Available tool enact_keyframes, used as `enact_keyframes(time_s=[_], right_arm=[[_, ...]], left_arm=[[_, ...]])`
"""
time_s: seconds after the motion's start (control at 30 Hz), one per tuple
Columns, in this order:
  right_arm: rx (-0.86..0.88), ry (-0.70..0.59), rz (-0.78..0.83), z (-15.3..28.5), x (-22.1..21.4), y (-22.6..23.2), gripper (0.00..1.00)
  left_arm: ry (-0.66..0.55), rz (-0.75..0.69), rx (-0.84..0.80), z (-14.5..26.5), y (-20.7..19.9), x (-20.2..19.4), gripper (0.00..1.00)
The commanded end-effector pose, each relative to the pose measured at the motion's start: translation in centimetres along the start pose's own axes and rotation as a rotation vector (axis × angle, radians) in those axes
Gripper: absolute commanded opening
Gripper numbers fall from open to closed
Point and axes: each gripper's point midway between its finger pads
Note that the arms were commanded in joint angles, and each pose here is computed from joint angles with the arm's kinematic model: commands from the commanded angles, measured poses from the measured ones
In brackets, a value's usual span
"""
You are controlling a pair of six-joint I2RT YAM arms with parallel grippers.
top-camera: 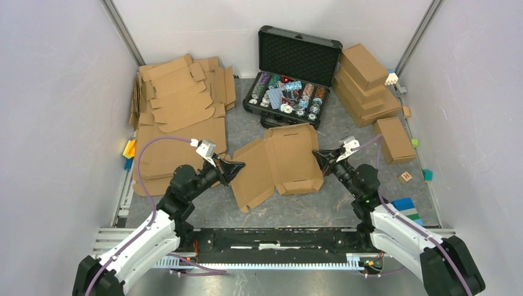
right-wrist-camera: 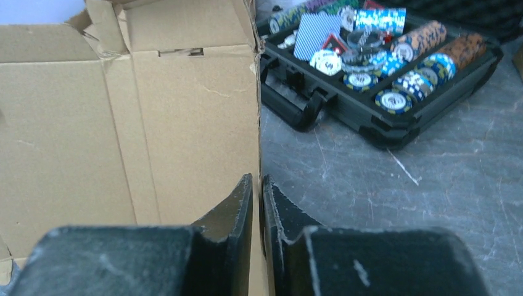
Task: Fold the paper box
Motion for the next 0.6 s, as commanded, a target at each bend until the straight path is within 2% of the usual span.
enact_keyframes(time_s=[0.0, 0.1, 0.3, 0.37, 0.47, 0.5, 0.57], right_arm=[[-0.061, -0.013, -0.015, -0.9, 0.7, -0.8, 0.18], [-0.146, 0.038, -0.025, -0.4, -0.9, -2.4, 0.22], [-0.134, 0.114, -0.069, 0.3, -3.0, -2.1, 0.38], [-0.135, 0.150, -0.083, 0.7, -3.9, -2.1, 0.49], [-0.112, 0.190, -0.091, 1.3, -4.9, -1.6, 0.73], [-0.121, 0.209, -0.093, 1.5, -5.3, -1.8, 0.79], [-0.151, 0.250, -0.098, 1.8, -6.1, -2.3, 0.81]], left_arm=[[-0.054, -0.064, 0.009, -0.3, 0.0, 2.3, 0.02], [-0.062, -0.075, 0.006, -0.3, -0.2, 2.6, 0.02], [-0.083, -0.100, -0.048, -0.1, -1.6, 3.2, 0.02], [-0.083, -0.103, -0.068, -0.2, -2.0, 3.3, 0.02], [-0.081, -0.109, -0.085, -0.5, -2.5, 3.7, 0.02], [-0.079, -0.108, -0.086, -0.6, -2.6, 3.9, 0.02], [-0.077, -0.110, -0.095, -0.8, -2.8, 4.1, 0.02]])
Point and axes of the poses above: each gripper's point midway between its finger pads, its own z axis back along the fingers, its own y axis along the line the jaws close on, x = y × z, and after that the axes turned 8 degrees about -z, right-handed
